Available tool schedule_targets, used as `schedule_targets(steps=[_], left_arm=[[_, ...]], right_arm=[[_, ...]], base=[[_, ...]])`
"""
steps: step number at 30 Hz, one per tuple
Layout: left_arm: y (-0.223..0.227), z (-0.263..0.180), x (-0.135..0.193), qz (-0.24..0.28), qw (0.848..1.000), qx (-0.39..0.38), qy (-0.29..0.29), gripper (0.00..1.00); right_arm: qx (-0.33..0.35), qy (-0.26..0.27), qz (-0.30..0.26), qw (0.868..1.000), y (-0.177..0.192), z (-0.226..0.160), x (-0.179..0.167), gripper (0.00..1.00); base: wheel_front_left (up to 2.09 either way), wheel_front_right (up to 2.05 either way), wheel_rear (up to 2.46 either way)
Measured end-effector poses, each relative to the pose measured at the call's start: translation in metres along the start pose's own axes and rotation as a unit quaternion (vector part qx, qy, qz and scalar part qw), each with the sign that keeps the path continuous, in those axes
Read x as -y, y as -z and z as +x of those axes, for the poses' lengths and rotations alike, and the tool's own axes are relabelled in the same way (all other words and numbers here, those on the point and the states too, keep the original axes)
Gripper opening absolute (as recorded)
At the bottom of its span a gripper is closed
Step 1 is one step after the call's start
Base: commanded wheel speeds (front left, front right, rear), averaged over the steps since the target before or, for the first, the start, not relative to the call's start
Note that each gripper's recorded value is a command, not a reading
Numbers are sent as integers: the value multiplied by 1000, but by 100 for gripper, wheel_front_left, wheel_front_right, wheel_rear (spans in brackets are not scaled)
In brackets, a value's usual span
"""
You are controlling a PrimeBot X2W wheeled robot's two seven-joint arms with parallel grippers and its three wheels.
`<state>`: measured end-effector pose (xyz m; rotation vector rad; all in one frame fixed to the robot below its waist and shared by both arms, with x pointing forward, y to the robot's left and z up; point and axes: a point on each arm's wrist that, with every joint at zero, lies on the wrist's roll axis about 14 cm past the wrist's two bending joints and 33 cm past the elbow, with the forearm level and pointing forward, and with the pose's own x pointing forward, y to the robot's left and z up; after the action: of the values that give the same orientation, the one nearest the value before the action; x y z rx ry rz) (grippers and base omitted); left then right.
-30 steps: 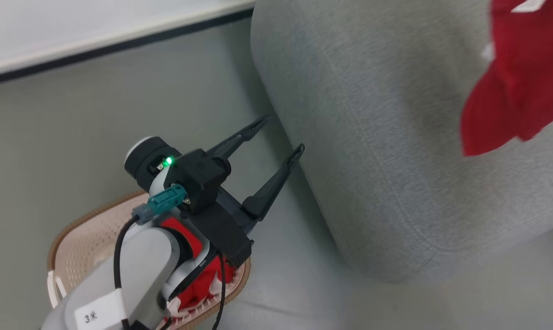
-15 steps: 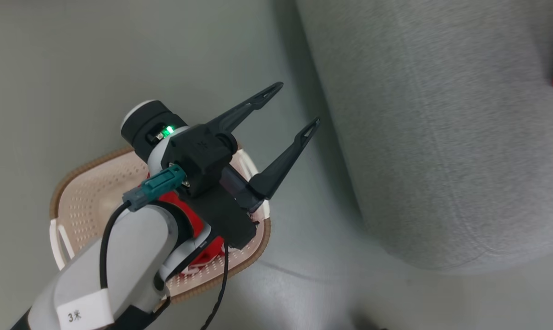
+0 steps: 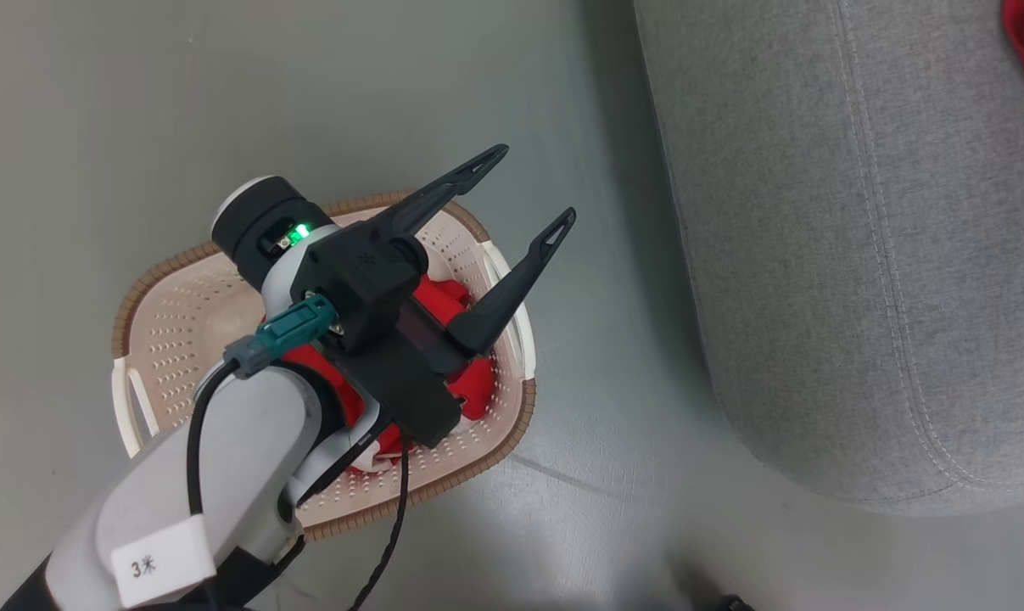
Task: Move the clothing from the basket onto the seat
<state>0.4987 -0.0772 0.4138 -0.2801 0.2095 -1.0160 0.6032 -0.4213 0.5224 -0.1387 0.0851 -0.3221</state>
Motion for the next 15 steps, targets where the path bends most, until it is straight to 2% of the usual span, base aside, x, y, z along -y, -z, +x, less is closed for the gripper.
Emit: schedule_targets(steps=[4, 8, 9, 10, 11, 12, 15], left_arm=[[-3, 0, 2, 6, 1000, 2, -1, 100], [-10, -1, 7, 13, 1000, 9, 0, 100], [-11, -1, 8, 14, 1000, 10, -1, 100], [-13, -1, 8, 16, 1000, 12, -1, 100], [-15, -2, 9, 18, 1000, 13, -2, 100], [-17, -2, 11, 19, 1000, 16, 0, 100], [-24, -3, 14, 22, 999, 23, -1, 100]], right_arm=[[-75, 0, -21, 997, 42, -17, 4, 0], [-147, 6, -31, 989, 79, -39, 15, 0], [-161, 10, -29, 986, 85, -44, 16, 26], [-175, 11, -27, 984, 91, -48, 17, 70], [-185, 10, -28, 982, 96, -53, 17, 70], [-190, 11, -27, 981, 98, -56, 18, 100], [-206, 17, -26, 978, 101, -65, 24, 100]], base=[[0, 0, 0], [0, 0, 0], [0, 0, 0], [0, 0, 0], [0, 0, 0], [0, 0, 0], [0, 0, 0]])
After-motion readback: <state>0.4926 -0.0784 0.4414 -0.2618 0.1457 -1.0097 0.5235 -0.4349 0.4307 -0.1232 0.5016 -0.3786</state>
